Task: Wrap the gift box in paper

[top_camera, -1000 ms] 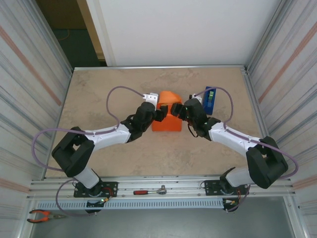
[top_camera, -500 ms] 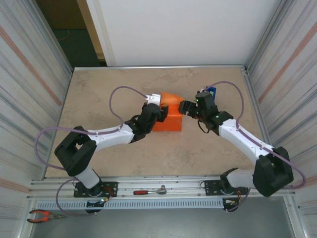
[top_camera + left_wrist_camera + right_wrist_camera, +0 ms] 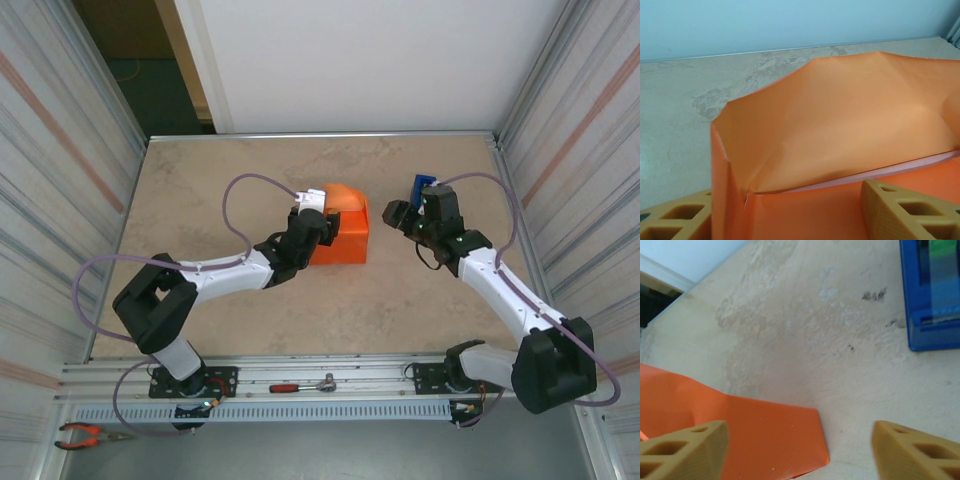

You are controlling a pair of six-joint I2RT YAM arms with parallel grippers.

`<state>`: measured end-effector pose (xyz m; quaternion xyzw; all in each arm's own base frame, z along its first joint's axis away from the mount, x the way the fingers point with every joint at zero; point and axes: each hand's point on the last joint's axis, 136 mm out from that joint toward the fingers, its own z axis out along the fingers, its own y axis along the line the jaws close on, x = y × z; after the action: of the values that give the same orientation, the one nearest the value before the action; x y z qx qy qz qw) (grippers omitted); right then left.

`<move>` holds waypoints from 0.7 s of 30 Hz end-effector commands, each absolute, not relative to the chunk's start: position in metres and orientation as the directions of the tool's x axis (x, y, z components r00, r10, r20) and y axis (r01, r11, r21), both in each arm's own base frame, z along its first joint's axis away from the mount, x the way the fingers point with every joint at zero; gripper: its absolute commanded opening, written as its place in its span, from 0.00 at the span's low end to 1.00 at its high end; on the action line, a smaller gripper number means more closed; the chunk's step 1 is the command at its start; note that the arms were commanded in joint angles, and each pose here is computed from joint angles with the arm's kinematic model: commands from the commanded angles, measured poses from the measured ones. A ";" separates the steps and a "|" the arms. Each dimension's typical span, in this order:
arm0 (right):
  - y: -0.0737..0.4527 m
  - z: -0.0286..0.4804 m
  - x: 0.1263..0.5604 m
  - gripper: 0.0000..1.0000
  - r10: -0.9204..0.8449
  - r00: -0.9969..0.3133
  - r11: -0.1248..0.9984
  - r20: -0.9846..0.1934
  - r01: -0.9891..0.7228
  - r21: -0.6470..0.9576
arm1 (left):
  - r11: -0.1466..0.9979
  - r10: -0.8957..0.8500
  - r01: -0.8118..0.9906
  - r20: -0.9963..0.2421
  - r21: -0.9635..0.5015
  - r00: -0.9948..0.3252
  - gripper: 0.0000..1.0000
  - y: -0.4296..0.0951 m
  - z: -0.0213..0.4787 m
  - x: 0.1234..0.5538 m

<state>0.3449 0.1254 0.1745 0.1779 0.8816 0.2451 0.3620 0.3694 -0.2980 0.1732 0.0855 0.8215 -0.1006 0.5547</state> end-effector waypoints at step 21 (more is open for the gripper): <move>0.199 0.173 0.372 0.00 0.403 -0.734 0.802 -0.546 -0.004 0.597 | 0.969 0.116 0.246 -0.889 0.004 -0.444 0.62 -0.297 0.142 0.364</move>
<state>0.3674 0.1902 0.1587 0.1302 0.8903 0.2864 0.3293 0.3711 -0.2985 0.1727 0.0852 0.8239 -0.0939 0.5524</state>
